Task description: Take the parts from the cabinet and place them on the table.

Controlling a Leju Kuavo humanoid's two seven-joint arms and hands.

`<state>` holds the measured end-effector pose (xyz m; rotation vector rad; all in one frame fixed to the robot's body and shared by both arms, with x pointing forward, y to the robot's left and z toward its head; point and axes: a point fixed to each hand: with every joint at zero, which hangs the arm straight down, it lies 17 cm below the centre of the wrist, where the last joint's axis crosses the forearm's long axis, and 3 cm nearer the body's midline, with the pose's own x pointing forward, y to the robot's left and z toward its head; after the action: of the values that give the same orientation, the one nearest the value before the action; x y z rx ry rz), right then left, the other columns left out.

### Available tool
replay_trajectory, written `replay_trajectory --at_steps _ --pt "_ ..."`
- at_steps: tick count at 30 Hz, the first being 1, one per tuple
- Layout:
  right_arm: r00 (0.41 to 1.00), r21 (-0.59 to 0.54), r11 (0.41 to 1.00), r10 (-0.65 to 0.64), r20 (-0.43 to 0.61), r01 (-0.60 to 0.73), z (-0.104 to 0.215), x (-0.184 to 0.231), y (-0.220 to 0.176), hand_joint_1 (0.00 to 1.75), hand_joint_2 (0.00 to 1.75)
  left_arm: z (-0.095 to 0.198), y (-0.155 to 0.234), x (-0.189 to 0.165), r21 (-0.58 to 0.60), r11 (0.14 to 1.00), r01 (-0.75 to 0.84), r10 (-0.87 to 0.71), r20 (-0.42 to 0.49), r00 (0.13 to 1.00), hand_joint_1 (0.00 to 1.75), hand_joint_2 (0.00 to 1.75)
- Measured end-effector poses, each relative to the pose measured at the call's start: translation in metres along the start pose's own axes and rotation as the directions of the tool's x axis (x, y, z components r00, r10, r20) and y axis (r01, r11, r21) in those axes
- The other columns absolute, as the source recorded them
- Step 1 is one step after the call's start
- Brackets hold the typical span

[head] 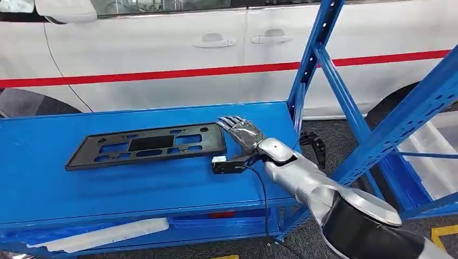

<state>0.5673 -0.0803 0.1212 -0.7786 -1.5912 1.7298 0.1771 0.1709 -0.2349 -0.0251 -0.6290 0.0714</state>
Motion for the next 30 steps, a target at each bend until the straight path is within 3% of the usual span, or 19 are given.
replay_trajectory --at_steps 10,12,20,30 --pt "1.0 0.005 1.0 0.007 0.005 -0.007 -0.005 0.01 -0.001 0.0 1.75 -0.001 -0.001 0.005 -0.004 1.0 -0.028 0.028 0.015 1.0 0.0 0.0" --pt "0.999 0.032 0.999 0.021 0.034 -0.022 -0.018 0.042 -0.005 0.0 1.75 -0.001 -0.005 0.004 -0.013 1.0 -0.022 0.022 0.004 1.0 0.0 0.0" --pt "0.994 0.036 0.998 0.051 0.095 -0.055 -0.034 0.098 -0.011 0.0 1.75 -0.002 -0.011 0.009 -0.024 0.999 -0.026 0.026 0.008 1.0 0.0 0.0" --pt "0.993 0.04 0.997 0.062 0.096 -0.066 -0.038 0.11 -0.011 0.0 1.75 -0.001 -0.012 0.004 -0.023 1.0 -0.016 0.016 -0.01 1.0 0.0 0.0"
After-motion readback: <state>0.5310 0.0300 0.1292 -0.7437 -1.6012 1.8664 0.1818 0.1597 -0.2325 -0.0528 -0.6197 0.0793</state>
